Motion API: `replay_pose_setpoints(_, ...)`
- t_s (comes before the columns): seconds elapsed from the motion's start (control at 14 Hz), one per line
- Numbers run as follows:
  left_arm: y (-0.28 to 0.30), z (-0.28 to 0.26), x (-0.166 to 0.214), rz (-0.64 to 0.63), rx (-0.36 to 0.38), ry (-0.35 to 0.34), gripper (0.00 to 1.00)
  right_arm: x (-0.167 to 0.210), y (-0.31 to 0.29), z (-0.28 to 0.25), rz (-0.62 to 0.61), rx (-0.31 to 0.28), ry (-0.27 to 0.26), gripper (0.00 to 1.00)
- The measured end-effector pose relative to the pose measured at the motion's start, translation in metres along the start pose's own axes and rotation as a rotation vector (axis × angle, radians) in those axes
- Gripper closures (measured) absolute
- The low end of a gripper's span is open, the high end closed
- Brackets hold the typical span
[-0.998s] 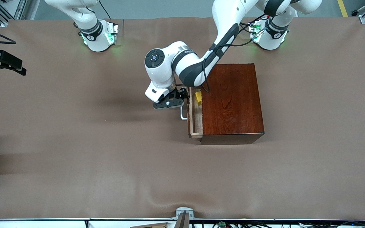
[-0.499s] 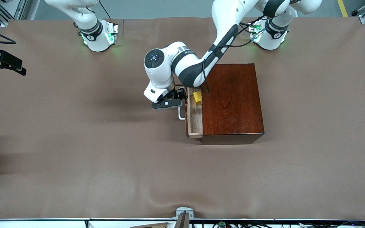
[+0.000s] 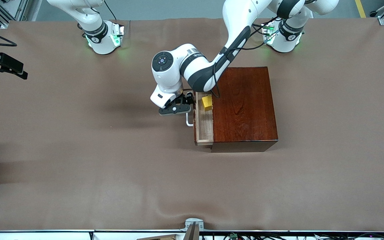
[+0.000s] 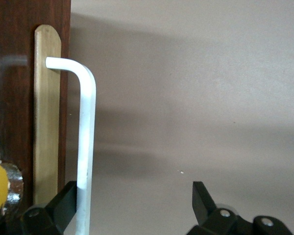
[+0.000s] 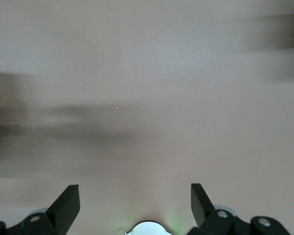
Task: Open drawer, take yellow block, close drawer
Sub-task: 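Pull the drawer handle outward with the left gripper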
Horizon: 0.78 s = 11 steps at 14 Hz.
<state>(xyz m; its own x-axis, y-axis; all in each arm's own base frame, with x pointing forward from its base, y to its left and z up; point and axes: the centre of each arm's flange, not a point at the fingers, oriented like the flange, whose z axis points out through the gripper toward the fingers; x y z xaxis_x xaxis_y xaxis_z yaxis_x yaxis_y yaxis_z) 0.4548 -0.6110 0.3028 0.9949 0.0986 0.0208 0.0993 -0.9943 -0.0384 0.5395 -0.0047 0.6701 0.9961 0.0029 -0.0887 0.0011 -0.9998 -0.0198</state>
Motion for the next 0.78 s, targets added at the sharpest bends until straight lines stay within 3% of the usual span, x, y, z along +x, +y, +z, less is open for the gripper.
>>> replay_pose_setpoints(0.78,0.0012,-0.0028,0.0017,-0.009,-0.019,-0.006,0.00,0.0000,0.0000,0.0000,0.000,0.000,0.000,0.00)
